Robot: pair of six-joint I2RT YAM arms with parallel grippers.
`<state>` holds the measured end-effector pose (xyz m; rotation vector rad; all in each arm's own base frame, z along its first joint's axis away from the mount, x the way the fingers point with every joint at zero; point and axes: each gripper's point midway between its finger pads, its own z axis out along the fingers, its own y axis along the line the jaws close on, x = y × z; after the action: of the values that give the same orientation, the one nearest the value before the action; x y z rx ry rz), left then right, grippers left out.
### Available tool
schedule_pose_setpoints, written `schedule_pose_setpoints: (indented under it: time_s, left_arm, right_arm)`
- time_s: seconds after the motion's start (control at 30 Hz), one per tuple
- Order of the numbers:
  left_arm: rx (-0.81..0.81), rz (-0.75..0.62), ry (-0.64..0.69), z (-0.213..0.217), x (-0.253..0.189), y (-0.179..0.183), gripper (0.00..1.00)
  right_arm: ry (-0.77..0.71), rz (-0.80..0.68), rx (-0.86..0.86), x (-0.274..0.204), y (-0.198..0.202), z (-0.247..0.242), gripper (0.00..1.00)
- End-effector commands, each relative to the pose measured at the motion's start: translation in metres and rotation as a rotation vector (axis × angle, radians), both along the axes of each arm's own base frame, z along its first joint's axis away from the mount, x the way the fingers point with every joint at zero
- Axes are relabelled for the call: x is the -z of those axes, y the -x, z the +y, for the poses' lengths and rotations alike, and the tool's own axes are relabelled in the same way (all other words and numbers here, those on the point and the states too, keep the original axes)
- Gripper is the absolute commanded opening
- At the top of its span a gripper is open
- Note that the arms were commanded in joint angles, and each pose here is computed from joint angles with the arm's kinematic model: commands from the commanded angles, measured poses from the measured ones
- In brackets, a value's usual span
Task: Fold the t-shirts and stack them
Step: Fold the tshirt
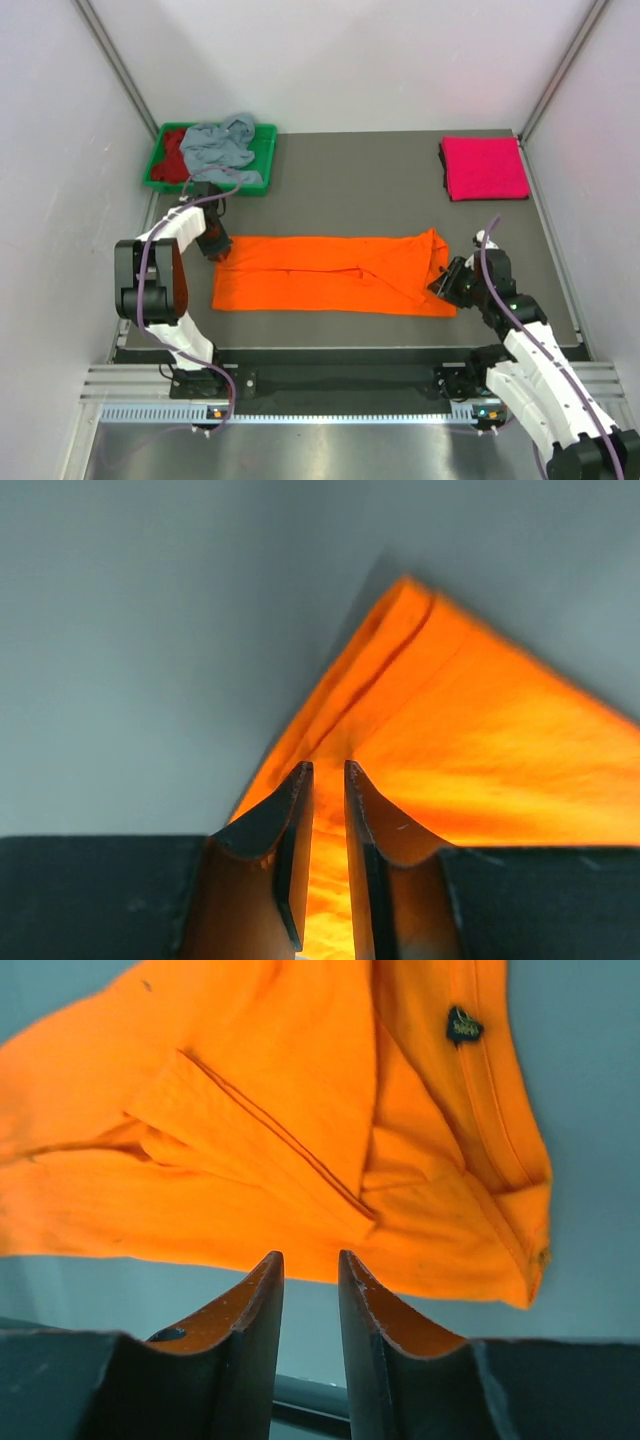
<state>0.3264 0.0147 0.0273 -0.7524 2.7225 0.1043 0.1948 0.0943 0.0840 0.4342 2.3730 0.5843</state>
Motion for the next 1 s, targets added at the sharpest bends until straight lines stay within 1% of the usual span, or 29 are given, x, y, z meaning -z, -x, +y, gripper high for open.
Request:
schedule_pose_setpoints:
  time_s: [0.0,0.03,0.13,0.17,0.2,0.27,0.37,0.47,0.57,0.63,0.73,0.8,0.87,0.93,0.97]
  left_arm:
    - [-0.021,-0.103,-0.052,0.012,-0.033,-0.028,0.24]
    - [0.0,-0.138,-0.012,0.004,-0.042,-0.038,0.25]
    - [0.004,-0.176,0.035,-0.005,-0.049,-0.051,0.25]
    - [0.009,-0.181,0.066,-0.01,-0.049,-0.054,0.25]
    - [0.013,-0.174,0.08,-0.013,-0.044,-0.055,0.25]
    - [0.015,-0.168,0.094,-0.015,-0.036,-0.059,0.25]
    - [0.006,-0.116,0.081,-0.012,-0.015,-0.058,0.25]
    - [0.0,-0.046,0.053,-0.006,0.005,-0.05,0.25]
    - [-0.023,0.013,-0.001,0.004,0.016,-0.045,0.25]
    - [-0.026,0.001,-0.024,0.008,0.008,-0.051,0.24]
    - [-0.011,-0.071,-0.044,0.011,-0.019,-0.061,0.25]
    - [0.008,-0.151,-0.042,0.009,-0.047,-0.071,0.26]
    - [0.068,-0.228,0.014,-0.007,-0.072,-0.079,0.27]
    - [0.119,-0.287,0.084,-0.027,-0.087,-0.084,0.28]
    - [0.18,-0.331,0.204,-0.051,-0.099,-0.084,0.29]
  right_arm:
    - [-0.012,-0.074,0.011,-0.03,-0.02,0.004,0.29]
    - [-0.016,-0.082,0.009,-0.031,-0.026,0.006,0.29]
    - [-0.031,-0.097,-0.011,-0.03,-0.043,0.013,0.27]
    - [-0.035,-0.092,-0.023,-0.028,-0.046,0.016,0.26]
    - [-0.046,-0.092,-0.042,-0.031,-0.05,0.02,0.25]
    - [-0.047,-0.058,-0.057,-0.021,-0.057,0.025,0.24]
    - [-0.022,-0.033,-0.056,-0.005,-0.065,0.024,0.24]
    - [0.09,0.008,-0.018,0.014,-0.073,0.006,0.24]
    - [0.129,0.058,-0.032,0.03,-0.076,0.002,0.25]
    - [0.132,0.091,-0.039,0.038,-0.077,0.003,0.26]
    - [0.145,0.106,-0.031,0.036,-0.079,0.001,0.26]
    - [0.162,0.101,-0.016,0.029,-0.081,-0.002,0.26]
    - [0.176,0.078,-0.015,0.02,-0.085,-0.004,0.27]
    - [0.182,0.063,-0.024,0.014,-0.091,-0.004,0.29]
    - [0.185,0.05,-0.034,0.01,-0.095,-0.004,0.3]
